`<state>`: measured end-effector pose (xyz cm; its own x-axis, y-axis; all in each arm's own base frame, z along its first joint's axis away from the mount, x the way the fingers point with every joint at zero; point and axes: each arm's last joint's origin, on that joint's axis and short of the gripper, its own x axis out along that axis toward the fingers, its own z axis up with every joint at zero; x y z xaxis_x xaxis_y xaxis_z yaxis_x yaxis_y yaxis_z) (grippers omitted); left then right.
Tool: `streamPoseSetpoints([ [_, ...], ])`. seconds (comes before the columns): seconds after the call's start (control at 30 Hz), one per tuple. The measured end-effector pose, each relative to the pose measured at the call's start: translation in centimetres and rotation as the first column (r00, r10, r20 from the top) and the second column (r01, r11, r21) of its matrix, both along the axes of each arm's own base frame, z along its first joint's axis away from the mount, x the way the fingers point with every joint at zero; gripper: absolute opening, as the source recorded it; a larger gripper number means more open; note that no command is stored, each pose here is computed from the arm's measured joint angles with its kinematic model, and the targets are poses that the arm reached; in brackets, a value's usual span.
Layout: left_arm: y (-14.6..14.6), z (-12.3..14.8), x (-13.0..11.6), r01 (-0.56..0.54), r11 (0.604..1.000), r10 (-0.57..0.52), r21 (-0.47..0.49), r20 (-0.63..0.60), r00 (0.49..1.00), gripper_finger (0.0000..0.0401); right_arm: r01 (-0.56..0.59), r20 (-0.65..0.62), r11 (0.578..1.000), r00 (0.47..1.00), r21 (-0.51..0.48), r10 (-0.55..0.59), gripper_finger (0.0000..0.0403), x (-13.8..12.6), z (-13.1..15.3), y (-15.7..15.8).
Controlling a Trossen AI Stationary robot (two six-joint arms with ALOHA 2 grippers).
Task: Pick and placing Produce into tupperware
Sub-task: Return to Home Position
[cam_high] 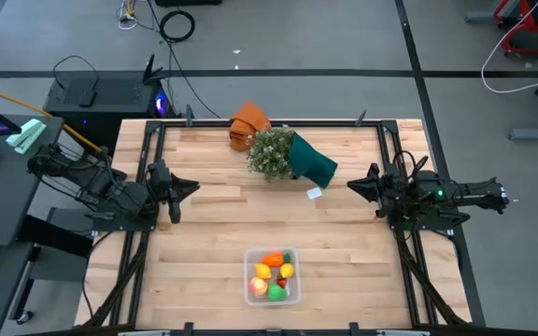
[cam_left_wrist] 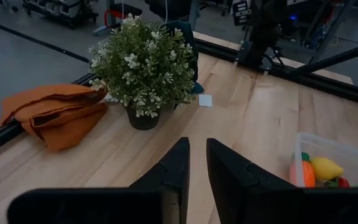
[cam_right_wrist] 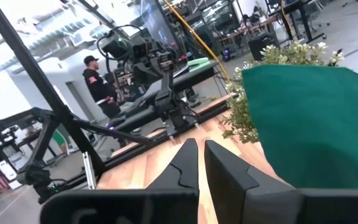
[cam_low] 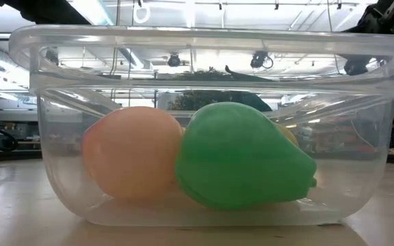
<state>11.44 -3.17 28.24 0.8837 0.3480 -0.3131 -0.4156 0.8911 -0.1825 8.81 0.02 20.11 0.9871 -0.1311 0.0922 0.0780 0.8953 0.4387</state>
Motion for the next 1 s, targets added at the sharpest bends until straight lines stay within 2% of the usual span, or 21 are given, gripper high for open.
streamPoseSetpoints([
  [0.17, 0.0, 0.0, 0.0, 0.000, 1.000, 0.000, -0.001, 0.000, 1.000, 0.0057, 0.015, -0.005, 1.000, 1.000, 0.001, -0.015, 0.0000, 0.0, -0.1, -0.3],
  [0.4, 0.0, 0.0, 0.0, 0.000, 1.000, 0.000, 0.000, -0.001, 1.000, 0.0060, -0.007, 0.105, 1.000, 0.994, 0.001, 0.007, 0.0000, -0.1, 1.0, -0.3],
  [0.63, 0.0, 0.0, 0.0, 0.000, 1.000, 0.000, 0.002, -0.006, 1.000, 0.0063, -0.079, 0.009, 0.996, 0.997, 0.052, 0.079, 0.0000, 0.8, -2.4, -0.1],
  [0.73, 0.0, 0.0, 0.0, 0.000, 1.000, 0.000, 0.002, -0.005, 1.000, 0.0059, -0.115, -0.043, 0.991, 0.992, 0.069, 0.118, 0.0000, 0.9, -3.0, 0.1],
  [0.9, 0.0, 0.0, 0.0, 0.000, 1.000, 0.000, 0.002, -0.005, 1.000, 0.0055, -0.135, -0.051, 0.991, 0.989, 0.022, 0.136, 0.0000, 0.9, -3.0, 0.1],
  [1.0, 0.0, 0.0, 0.0, 0.000, 1.000, 0.000, 0.002, -0.005, 1.000, 0.0057, -0.134, -0.071, 0.988, 0.989, -0.074, 0.128, 0.0000, 0.9, -3.1, 0.1],
])
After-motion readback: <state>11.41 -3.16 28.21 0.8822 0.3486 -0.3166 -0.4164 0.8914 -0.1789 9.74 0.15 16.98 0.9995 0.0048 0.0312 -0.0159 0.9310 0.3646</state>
